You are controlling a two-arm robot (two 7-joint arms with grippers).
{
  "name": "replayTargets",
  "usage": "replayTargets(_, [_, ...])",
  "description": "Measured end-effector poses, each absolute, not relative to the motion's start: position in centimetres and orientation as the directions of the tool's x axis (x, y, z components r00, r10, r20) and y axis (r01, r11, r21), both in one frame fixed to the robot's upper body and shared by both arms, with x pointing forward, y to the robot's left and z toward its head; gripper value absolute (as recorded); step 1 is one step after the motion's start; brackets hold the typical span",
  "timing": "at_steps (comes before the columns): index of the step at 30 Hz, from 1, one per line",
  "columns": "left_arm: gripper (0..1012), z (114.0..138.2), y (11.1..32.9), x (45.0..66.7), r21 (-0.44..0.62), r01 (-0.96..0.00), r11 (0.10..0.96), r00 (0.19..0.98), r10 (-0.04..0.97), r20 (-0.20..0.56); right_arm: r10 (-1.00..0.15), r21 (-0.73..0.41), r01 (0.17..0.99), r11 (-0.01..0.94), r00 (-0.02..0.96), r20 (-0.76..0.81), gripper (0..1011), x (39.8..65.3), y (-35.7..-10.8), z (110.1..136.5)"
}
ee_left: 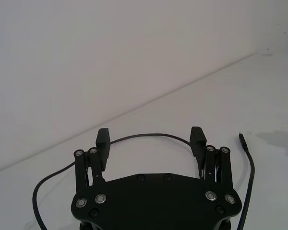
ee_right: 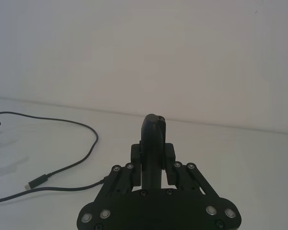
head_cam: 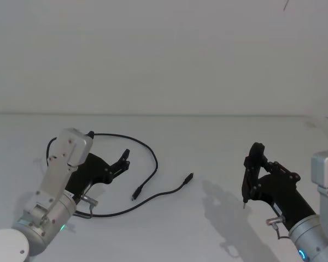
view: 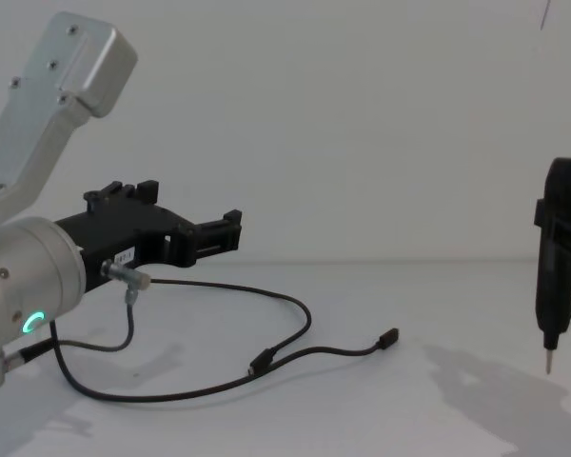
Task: Pick up the data cable with the one hand.
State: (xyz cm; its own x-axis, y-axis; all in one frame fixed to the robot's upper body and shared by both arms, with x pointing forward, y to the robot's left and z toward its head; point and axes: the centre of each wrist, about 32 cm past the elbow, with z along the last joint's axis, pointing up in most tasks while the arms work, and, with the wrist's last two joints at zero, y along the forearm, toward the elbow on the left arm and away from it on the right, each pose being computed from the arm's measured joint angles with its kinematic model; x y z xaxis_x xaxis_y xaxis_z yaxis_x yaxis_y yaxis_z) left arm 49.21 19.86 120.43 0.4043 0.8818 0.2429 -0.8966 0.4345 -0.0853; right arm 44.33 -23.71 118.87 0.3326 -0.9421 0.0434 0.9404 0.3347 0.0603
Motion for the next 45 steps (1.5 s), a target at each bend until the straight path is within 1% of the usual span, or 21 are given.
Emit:
replayTargets(19, [1002,120.5,20.0,49.2,-0.082,-0.894,0.441,0.411,0.878,0.245,-0.942,0.060,0.940,0.335,0.333,0.043,279,44.3,-23.7,118.9])
replayTargets(25, [1002,120.5,20.8,49.3,-0.053,-0.877,0.478,0.452,0.857,0.247,-0.942,0.060,0.940,0.335,0.333,0.043,279,44.3,-23.7,118.9])
replayTargets(28, [1002,120.4,21.5,49.4,-0.015,-0.862,0.507,0.489,0.837,0.246,-0.942,0.060,0.940,0.335,0.333,0.043,279,44.3,-23.7,118.9])
replayTargets(29, [1002,120.4,21.5,49.4,-0.015,-0.862,0.507,0.489,0.837,0.246,-0.942,0.060,0.940,0.335,0.333,0.043,279,44.3,-23.7,118.9])
replayTargets(35, [1002,120.1,23.1,49.4,0.074,-0.826,0.559,0.558,0.793,0.243,-0.942,0.060,0.940,0.335,0.333,0.043,279,44.3,-23.7,118.9])
replayTargets(45, [1002,119.8,24.9,50.0,0.199,-0.751,0.630,0.661,0.713,0.235,-0.942,0.060,0.940,0.335,0.333,0.043,279,44.3,-23.7,118.9])
